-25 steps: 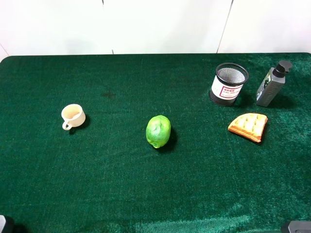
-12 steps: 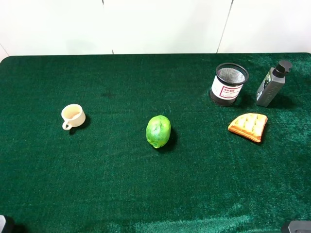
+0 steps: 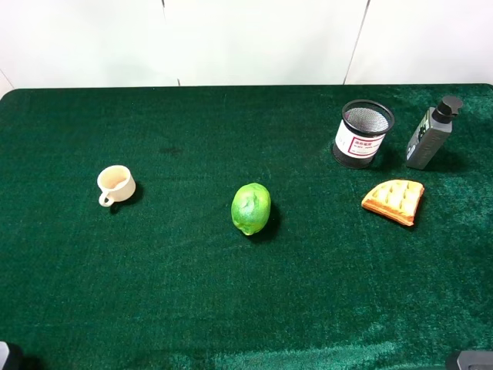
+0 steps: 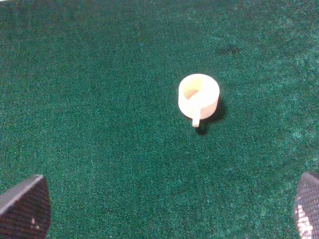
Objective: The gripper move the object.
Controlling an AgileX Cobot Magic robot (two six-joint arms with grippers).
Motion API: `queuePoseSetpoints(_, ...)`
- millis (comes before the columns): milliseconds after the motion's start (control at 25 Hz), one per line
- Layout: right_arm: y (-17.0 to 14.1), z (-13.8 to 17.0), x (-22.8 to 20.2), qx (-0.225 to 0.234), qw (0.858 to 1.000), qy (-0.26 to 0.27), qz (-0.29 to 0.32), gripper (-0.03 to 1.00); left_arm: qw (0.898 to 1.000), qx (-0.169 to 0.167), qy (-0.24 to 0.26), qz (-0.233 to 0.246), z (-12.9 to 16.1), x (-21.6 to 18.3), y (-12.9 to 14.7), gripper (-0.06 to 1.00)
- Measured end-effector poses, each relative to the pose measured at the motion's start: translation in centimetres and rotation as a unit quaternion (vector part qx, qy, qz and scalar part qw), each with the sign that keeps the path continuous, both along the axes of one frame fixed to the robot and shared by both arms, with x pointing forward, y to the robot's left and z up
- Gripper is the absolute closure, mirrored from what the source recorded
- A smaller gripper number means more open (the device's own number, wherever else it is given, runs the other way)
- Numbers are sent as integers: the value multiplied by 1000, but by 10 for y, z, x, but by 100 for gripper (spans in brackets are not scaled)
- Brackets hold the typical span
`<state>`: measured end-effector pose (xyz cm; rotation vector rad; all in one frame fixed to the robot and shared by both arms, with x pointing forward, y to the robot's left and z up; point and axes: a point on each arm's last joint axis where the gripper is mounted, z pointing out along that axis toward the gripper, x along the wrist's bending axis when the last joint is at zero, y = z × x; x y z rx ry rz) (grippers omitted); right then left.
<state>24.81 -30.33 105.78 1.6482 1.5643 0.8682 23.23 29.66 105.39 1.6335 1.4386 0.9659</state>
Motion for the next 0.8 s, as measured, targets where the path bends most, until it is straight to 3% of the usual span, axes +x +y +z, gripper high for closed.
queuePoseSetpoints(280,3,-4,-13,0,998,-61,24,28,1000,0,0,0,0,0,0,-5)
queuePoseSetpoints(800,6,-4,-14,-3,997,-63,40,28,1000,0,0,0,0,0,0,-5)
